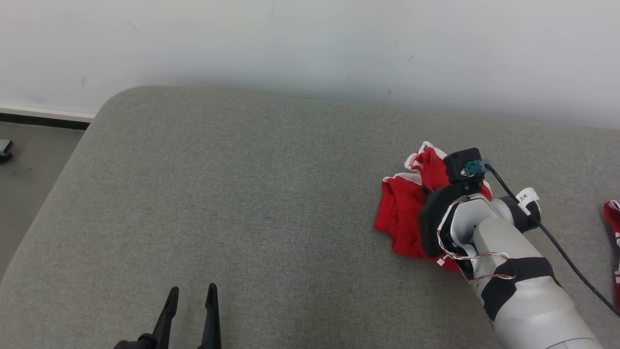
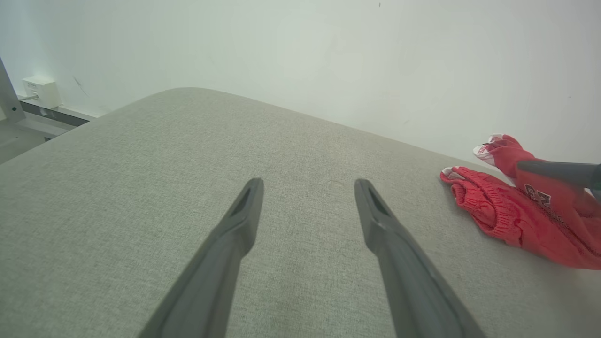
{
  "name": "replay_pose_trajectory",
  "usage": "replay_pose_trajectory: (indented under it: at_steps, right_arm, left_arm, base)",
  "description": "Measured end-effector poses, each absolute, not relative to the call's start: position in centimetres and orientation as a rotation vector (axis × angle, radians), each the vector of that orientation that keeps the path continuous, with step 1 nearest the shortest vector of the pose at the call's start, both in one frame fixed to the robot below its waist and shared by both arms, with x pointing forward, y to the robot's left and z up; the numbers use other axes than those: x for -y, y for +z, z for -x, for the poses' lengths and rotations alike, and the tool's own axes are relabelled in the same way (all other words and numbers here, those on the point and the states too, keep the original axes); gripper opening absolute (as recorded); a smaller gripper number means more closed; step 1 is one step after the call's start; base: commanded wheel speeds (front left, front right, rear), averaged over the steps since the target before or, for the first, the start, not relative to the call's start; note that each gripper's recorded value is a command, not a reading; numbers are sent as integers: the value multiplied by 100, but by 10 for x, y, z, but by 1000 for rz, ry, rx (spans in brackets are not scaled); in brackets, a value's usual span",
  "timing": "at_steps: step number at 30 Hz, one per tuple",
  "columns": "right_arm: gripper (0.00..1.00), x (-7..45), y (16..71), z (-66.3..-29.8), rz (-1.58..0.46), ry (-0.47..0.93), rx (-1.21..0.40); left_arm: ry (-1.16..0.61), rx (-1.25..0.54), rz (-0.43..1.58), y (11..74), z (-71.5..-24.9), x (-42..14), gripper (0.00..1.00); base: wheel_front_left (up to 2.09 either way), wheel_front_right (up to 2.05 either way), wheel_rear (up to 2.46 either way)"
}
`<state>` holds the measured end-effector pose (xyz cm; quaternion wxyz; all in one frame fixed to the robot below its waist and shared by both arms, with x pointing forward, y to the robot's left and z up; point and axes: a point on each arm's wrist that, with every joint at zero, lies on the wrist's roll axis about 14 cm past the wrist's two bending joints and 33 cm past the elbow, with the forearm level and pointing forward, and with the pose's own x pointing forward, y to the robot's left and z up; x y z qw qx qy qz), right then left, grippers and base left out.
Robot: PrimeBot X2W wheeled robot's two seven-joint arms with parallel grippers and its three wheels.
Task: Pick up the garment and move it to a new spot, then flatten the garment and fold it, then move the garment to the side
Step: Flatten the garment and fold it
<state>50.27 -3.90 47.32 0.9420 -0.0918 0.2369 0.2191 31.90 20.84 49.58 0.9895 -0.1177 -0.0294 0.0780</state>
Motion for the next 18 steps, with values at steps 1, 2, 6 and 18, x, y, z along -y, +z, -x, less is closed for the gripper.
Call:
replay_pose_trajectory:
  at_steps: [1, 2, 6, 18]
  right_arm:
    - [0, 33, 471, -501, 188, 461, -494]
    - [0, 28, 468, -499, 193, 475, -501]
    - [0, 10, 462, -494, 183, 514, -522]
    - [100, -29, 519, -498, -112, 582, -347]
  left_arm:
    - [161, 59, 236, 496, -318, -209, 100]
    - [168, 59, 237, 496, -317, -211, 100]
    - [185, 58, 236, 495, -313, -215, 100]
    - [204, 63, 234, 496, -308, -219, 100]
  base:
    - [0, 0, 0]
    - [0, 0, 0]
    - [0, 0, 0]
    - [0, 0, 0]
